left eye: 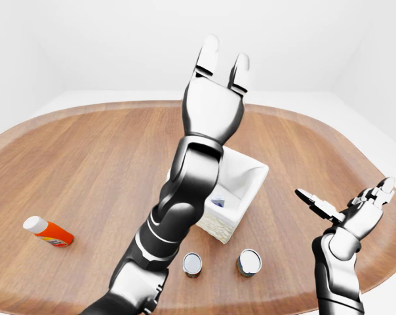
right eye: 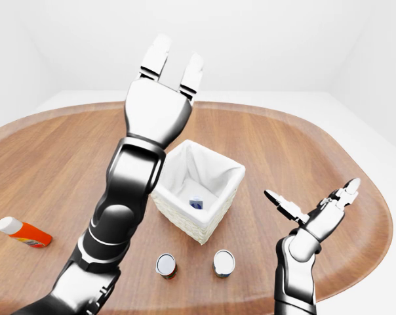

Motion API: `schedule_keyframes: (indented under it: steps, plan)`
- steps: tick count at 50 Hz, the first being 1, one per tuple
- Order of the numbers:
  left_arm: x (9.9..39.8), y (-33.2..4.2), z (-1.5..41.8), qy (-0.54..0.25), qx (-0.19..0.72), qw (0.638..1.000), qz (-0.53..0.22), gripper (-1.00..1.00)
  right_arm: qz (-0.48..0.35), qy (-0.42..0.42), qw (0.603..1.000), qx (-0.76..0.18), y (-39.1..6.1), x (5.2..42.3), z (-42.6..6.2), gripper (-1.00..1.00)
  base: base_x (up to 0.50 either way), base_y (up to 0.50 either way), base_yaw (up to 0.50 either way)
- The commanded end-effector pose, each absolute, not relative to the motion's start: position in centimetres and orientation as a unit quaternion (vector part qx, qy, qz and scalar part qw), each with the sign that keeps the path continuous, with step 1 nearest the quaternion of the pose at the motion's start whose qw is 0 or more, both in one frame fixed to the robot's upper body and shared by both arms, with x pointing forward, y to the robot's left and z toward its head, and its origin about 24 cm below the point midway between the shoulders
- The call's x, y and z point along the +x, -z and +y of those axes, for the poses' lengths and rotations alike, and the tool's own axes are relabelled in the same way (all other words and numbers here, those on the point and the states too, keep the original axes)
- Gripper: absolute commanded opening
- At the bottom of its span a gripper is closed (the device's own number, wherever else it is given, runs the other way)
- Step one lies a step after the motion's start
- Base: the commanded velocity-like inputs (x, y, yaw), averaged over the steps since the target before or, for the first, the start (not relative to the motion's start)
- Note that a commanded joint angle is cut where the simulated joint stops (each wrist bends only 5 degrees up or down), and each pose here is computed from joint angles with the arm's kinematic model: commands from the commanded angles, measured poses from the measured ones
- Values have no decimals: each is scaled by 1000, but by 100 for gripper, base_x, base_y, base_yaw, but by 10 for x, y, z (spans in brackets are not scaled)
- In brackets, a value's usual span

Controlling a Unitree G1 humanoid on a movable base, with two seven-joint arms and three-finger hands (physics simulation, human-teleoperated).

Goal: Pick up the alphabet soup and the cream cheese box, and put them in the basket.

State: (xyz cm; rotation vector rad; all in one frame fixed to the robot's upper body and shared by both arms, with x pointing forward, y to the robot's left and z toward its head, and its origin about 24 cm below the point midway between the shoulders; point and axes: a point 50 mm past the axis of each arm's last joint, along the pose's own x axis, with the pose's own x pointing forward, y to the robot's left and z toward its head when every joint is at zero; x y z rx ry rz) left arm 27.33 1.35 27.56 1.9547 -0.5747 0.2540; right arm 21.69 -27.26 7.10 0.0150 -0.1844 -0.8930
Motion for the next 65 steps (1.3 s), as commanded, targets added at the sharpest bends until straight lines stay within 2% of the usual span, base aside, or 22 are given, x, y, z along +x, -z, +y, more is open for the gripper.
schedule_keyframes:
  steps: [1,18,30,65]
  plan:
    - [269,-295,40,-154,776,570,-222,100,-86,431,898,7,-70,218,-273,100,0,0,0]
    - [262,-309,79,-212,727,626,-184,100,-83,431,899,6,-68,218,-273,100,0,0,0]
    - [257,-322,107,-249,719,626,-169,100,-85,430,899,6,-69,217,-272,100,0,0,0]
    - [240,-313,174,-274,718,623,-149,100,-83,431,899,6,-68,218,-273,100,0,0,0]
